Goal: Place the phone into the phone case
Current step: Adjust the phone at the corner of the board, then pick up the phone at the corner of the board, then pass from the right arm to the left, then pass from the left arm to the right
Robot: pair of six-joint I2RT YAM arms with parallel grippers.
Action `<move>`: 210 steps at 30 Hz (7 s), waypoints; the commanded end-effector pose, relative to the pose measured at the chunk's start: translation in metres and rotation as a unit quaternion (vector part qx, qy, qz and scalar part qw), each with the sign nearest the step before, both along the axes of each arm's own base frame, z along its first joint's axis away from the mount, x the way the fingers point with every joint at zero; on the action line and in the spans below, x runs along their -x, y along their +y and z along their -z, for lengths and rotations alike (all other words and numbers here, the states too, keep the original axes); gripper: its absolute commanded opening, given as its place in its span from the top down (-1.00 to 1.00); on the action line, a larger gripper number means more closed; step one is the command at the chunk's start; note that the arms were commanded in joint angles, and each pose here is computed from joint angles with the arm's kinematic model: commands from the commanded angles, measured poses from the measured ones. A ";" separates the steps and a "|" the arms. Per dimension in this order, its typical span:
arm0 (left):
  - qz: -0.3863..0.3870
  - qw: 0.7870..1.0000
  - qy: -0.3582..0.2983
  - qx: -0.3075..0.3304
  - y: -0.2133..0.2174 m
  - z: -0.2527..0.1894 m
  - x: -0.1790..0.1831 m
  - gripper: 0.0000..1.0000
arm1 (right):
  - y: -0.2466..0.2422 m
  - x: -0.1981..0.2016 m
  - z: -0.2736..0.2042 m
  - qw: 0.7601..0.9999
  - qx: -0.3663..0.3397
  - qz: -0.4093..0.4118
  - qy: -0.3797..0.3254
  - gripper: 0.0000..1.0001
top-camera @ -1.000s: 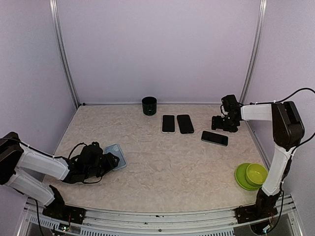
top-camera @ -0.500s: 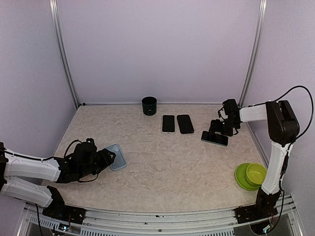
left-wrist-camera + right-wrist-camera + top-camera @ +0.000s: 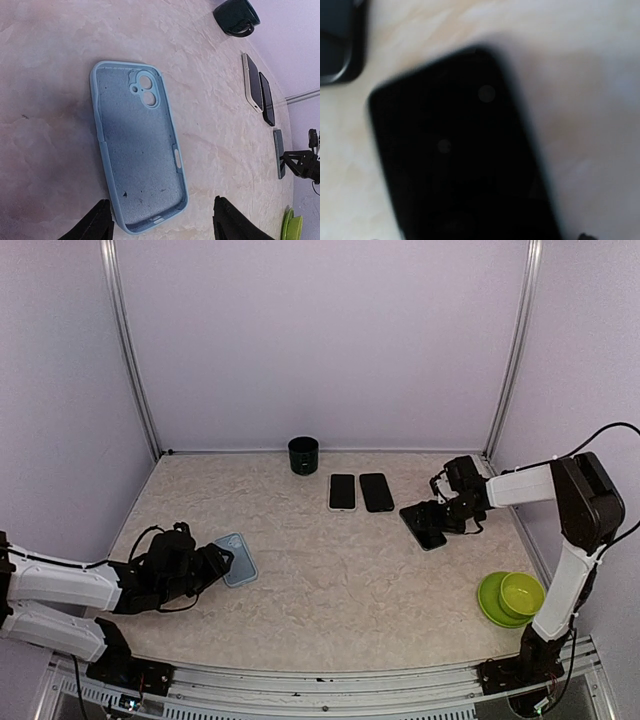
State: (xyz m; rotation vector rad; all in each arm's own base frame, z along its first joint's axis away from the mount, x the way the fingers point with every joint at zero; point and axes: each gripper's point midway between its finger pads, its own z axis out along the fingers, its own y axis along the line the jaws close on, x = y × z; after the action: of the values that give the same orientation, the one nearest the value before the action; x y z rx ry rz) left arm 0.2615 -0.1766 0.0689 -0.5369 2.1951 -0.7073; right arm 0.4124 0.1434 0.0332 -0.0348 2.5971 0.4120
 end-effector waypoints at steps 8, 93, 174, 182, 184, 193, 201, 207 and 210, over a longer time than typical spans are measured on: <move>0.002 1.000 0.006 0.006 0.003 0.008 0.008 -0.34 | 0.003 0.015 0.017 0.996 0.092 -0.006 0.017 -0.76; 0.331 0.922 -0.189 0.061 -0.164 -0.111 0.059 -0.33 | 0.233 0.202 -0.121 0.861 0.097 -0.356 -0.349 -0.35; 0.318 0.889 -0.317 0.096 -0.143 -0.182 0.074 0.93 | 0.206 0.234 -0.213 0.895 -0.127 -0.221 -0.366 -0.95; 0.321 0.871 -0.348 0.132 -0.137 -0.199 0.084 1.00 | 0.218 0.242 -0.224 0.894 -0.209 -0.228 -0.323 -0.92; 0.323 0.865 -0.356 0.143 -0.135 -0.204 0.088 1.00 | 0.221 0.244 -0.225 0.893 -0.238 -0.232 -0.305 -0.91; 0.354 0.829 -0.391 0.188 -0.132 -0.226 0.108 1.00 | 0.221 0.240 -0.232 0.877 -0.336 -0.235 -0.250 -0.86; 0.364 0.819 -0.390 0.209 -0.138 -0.230 0.112 1.00 | 0.234 0.252 -0.235 0.854 -0.374 -0.284 -0.224 -0.85; 0.372 0.813 -0.390 0.221 -0.144 -0.232 0.113 1.00 | 0.246 0.263 -0.238 0.834 -0.397 -0.320 -0.212 -0.80; 0.376 0.812 -0.388 0.221 -0.147 -0.232 0.113 1.00 | 0.250 0.268 -0.239 0.825 -0.404 -0.335 -0.207 -0.78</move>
State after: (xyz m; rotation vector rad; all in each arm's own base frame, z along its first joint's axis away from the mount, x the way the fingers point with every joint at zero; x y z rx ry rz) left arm 0.1566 -0.3235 0.2643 0.4279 1.5218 -1.4681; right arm 0.1541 0.3865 0.2576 -0.6174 1.7939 1.4375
